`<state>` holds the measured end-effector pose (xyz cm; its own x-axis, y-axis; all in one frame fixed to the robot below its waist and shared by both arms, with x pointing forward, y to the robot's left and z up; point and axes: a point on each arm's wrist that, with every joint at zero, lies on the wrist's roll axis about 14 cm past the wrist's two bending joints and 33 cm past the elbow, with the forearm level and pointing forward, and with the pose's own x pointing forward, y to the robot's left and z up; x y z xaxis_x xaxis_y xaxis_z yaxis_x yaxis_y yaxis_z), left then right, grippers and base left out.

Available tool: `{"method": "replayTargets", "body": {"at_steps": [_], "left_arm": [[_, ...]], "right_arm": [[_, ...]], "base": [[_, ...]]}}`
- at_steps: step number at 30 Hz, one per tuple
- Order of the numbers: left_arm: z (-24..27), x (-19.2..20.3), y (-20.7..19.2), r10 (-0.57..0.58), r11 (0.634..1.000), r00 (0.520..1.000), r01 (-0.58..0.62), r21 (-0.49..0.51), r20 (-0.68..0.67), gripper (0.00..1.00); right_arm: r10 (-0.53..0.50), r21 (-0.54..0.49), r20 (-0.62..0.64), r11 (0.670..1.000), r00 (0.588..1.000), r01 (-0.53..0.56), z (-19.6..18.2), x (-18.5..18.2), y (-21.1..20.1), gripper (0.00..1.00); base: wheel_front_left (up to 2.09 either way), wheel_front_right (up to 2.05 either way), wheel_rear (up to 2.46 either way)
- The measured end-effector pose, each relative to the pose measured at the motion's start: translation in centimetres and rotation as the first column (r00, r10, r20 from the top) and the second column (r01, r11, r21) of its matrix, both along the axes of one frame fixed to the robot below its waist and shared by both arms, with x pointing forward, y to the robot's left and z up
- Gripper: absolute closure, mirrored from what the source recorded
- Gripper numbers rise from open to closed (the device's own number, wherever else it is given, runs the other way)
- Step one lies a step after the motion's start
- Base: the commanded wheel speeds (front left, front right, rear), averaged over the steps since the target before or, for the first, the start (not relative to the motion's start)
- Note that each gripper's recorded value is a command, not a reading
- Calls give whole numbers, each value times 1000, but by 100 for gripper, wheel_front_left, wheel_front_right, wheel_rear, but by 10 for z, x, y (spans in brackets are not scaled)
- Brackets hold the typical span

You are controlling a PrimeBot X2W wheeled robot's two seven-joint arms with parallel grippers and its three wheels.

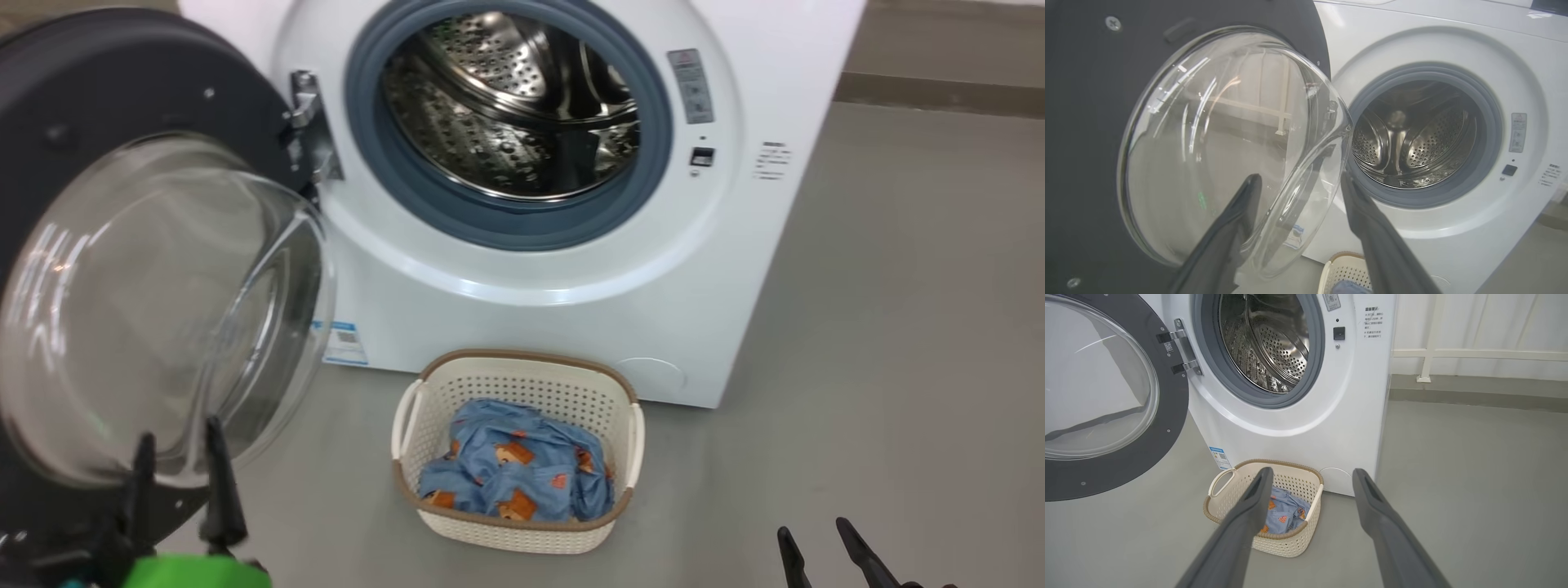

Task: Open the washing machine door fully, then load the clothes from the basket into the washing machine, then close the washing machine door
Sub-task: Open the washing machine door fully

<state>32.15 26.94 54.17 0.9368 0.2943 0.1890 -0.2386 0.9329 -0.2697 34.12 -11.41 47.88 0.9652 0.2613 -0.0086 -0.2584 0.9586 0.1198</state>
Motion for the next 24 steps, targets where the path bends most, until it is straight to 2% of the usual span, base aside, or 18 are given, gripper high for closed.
{"method": "replayTargets", "body": {"at_steps": [16,24], "left_arm": [[-69,-3,-55,-183,982,963,172,-73,-197,0],[-95,-5,-77,-269,963,924,248,-109,-271,0]], "right_arm": [[-170,12,35,985,985,170,11,-18,-50,0],[-263,9,32,965,964,263,10,-31,-78,0]], "base": [[0,0,0],[0,0,0]]}}
